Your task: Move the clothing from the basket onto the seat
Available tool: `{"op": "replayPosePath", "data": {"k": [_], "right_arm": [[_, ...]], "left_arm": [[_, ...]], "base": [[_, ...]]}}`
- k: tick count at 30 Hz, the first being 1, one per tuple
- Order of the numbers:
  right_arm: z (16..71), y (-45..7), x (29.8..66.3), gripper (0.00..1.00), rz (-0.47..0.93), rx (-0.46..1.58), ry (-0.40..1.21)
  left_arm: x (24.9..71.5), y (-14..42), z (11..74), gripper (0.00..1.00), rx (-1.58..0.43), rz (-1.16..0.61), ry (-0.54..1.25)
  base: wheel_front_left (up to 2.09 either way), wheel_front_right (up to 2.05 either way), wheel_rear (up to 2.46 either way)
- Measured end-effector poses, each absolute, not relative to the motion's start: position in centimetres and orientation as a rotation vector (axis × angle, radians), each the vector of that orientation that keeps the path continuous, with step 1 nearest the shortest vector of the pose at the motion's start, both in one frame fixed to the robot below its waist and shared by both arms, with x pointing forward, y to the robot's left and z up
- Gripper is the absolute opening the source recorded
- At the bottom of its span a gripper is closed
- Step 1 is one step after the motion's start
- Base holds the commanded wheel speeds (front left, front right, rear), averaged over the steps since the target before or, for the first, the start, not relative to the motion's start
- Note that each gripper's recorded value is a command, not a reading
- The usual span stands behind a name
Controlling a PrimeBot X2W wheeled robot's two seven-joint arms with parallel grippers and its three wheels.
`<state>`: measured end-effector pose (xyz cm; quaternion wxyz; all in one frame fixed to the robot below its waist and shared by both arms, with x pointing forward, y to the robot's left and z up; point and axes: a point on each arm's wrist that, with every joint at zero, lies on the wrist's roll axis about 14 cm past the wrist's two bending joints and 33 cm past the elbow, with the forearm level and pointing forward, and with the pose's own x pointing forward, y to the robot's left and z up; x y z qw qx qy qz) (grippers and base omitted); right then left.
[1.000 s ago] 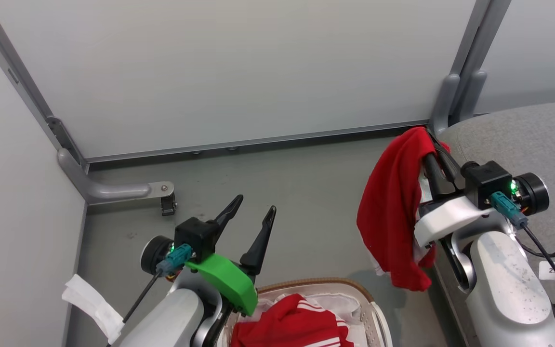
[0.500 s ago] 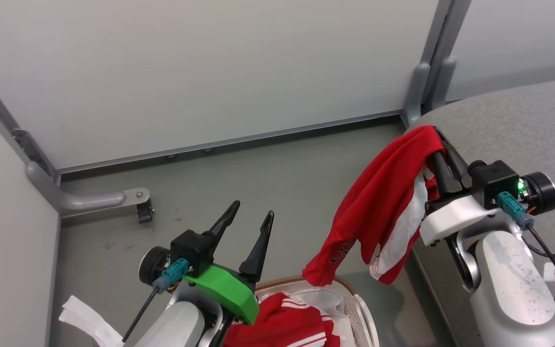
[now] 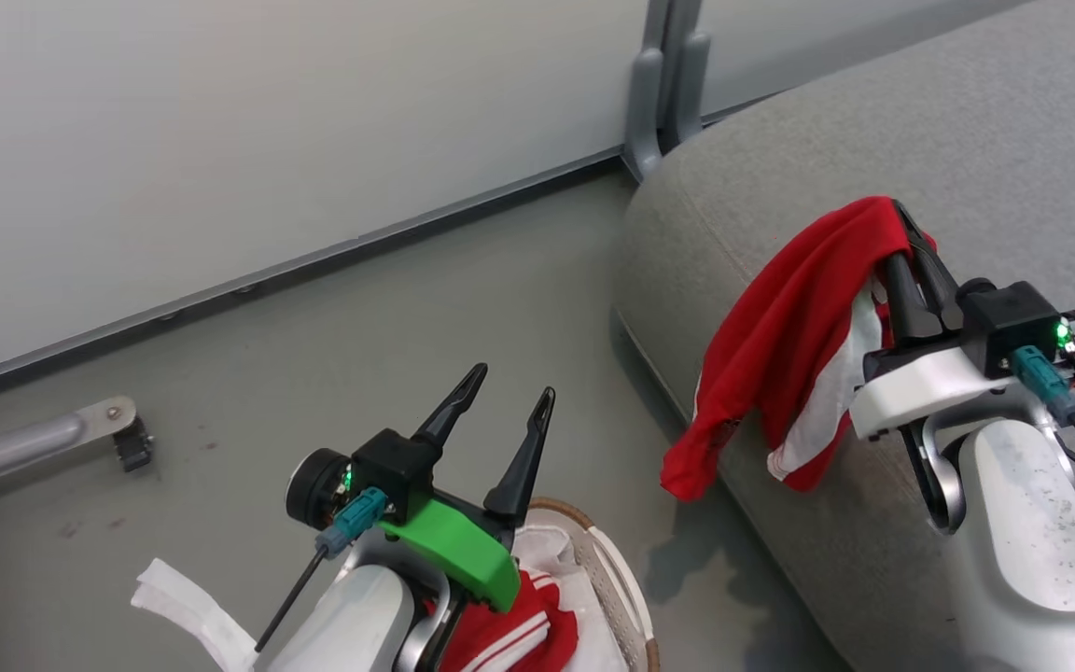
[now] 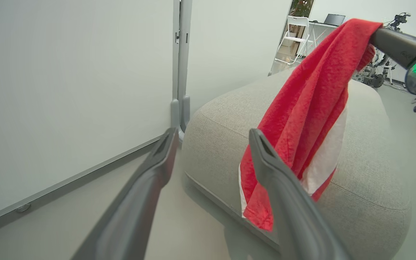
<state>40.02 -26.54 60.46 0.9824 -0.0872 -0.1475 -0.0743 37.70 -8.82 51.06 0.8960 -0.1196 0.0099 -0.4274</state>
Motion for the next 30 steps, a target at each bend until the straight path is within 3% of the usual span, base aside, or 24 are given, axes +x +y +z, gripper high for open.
{"op": "replayPosePath", "data": {"k": [9,17,24,30], "right_arm": [[59.3,-32.1,37.5,0.0,-0.31,-0.175,-0.251],[57.8,-34.2,37.6,0.0,-0.37,-0.196,-0.197],[59.4,-34.8,41.1,0.0,-0.363,-0.288,-0.213],[64.7,-37.5,45.3,0.0,-0.381,-0.446,-0.295]], "left_arm": [[37.5,-13.3,48.7,1.0,-0.249,-1.031,0.081],[37.8,-15.2,46.4,1.0,-0.257,-1.1,0.126],[39.0,-15.4,45.0,1.0,-0.283,-1.107,0.145],[40.4,-14.7,43.3,1.0,-0.291,-1.084,0.171]], "base": [[0.0,0.0,0.0],[0.0,0.0,0.0],[0.0,0.0,0.0],[0.0,0.0,0.0]]}}
